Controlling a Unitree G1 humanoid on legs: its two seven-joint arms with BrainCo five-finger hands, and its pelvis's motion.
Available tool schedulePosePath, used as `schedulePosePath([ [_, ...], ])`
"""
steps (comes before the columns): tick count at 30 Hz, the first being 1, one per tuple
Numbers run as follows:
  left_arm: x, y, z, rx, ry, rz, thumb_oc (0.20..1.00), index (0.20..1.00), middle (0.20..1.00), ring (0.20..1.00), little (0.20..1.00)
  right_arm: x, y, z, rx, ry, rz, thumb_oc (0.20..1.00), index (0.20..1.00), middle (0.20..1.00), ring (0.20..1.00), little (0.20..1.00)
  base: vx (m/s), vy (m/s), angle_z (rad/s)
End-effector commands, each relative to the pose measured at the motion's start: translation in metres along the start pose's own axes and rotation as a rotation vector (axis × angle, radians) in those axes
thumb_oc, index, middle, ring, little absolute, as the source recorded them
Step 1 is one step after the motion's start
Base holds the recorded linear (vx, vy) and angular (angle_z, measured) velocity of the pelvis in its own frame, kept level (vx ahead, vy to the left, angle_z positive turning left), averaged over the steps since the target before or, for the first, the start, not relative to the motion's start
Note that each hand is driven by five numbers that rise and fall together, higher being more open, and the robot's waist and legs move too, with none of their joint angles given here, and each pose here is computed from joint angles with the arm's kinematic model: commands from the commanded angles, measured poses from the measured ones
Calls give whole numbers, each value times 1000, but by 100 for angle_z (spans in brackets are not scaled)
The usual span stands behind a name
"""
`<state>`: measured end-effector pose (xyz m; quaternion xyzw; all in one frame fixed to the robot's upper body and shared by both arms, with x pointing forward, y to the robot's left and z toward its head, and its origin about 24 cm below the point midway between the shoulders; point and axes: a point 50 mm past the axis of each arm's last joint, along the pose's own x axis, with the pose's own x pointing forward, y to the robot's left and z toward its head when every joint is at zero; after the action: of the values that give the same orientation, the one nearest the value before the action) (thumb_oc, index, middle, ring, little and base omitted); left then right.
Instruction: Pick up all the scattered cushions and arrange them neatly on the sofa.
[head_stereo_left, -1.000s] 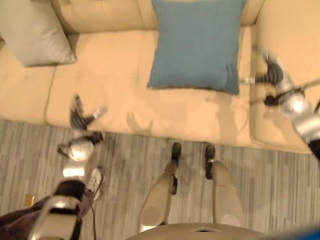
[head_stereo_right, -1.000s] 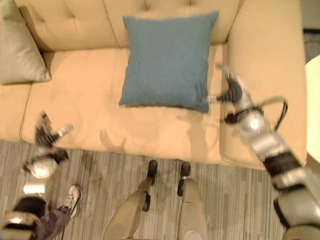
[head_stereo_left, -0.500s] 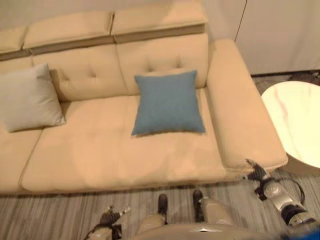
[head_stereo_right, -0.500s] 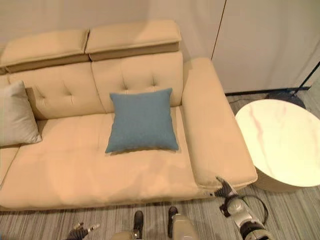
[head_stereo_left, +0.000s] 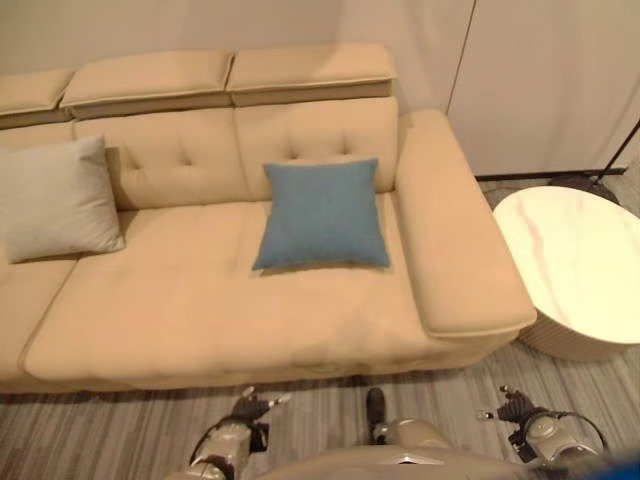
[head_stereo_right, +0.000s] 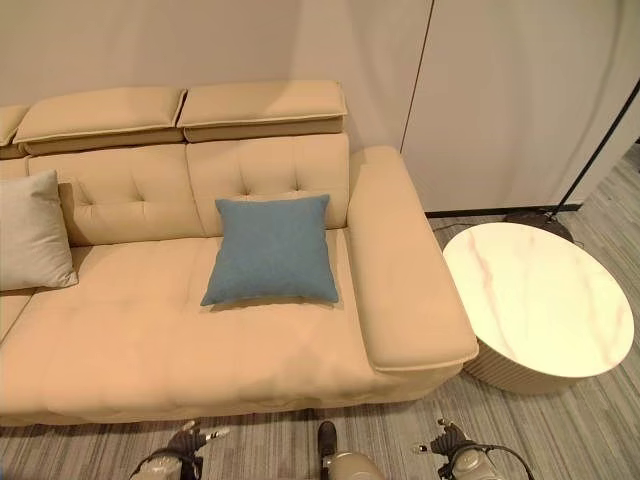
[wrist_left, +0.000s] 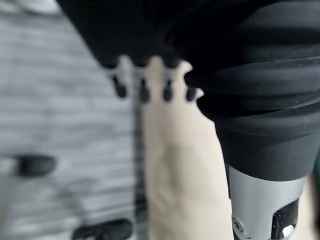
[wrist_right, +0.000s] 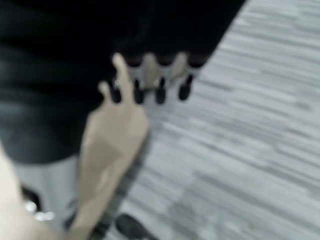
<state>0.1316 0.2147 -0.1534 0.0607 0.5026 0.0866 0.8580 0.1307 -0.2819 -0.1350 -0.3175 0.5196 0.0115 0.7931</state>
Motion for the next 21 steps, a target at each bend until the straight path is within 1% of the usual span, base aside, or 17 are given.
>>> schedulePosePath([
  [1, -7, 36, -26, 17, 57, 93, 1000, 1000, 1000, 1000, 1000, 3, 2, 26, -17, -61, 9, 1000, 1000, 1000, 1000, 1000, -512, 106, -97],
  [4, -9, 50, -33, 52, 91, 131, 1000, 1000, 1000, 1000, 1000, 3, 6, 28, -13, -64, 17, 1000, 1000, 1000, 1000, 1000, -412, 31, -146],
  [7, -12, 60, -42, 34, 123, 157, 1000, 1000, 1000, 1000, 1000, 2, 10, 15, -9, -20, 26, 1000, 1000, 1000, 1000, 1000, -201, -75, -33],
  [10, -15, 63, -51, 10, 152, 175, 1000, 1000, 1000, 1000, 1000, 1, 15, 9, -4, -2, 37, 1000, 1000, 1000, 1000, 1000, 1, -139, -17],
  [14, -18, 60, -60, -41, 179, 180, 1000, 1000, 1000, 1000, 1000, -1, 21, -3, 1, 33, 54, 1000, 1000, 1000, 1000, 1000, 58, -132, 37],
  [18, -17, 56, -60, -23, 177, 169, 1000, 1000, 1000, 1000, 1000, -4, 27, -11, 9, 51, 69, 1000, 1000, 1000, 1000, 1000, -5, -92, 25],
  [21, -15, 50, -56, 8, 169, 152, 1000, 1000, 1000, 1000, 1000, -4, 32, -8, 5, 40, 73, 1000, 1000, 1000, 1000, 1000, -43, -41, 10],
])
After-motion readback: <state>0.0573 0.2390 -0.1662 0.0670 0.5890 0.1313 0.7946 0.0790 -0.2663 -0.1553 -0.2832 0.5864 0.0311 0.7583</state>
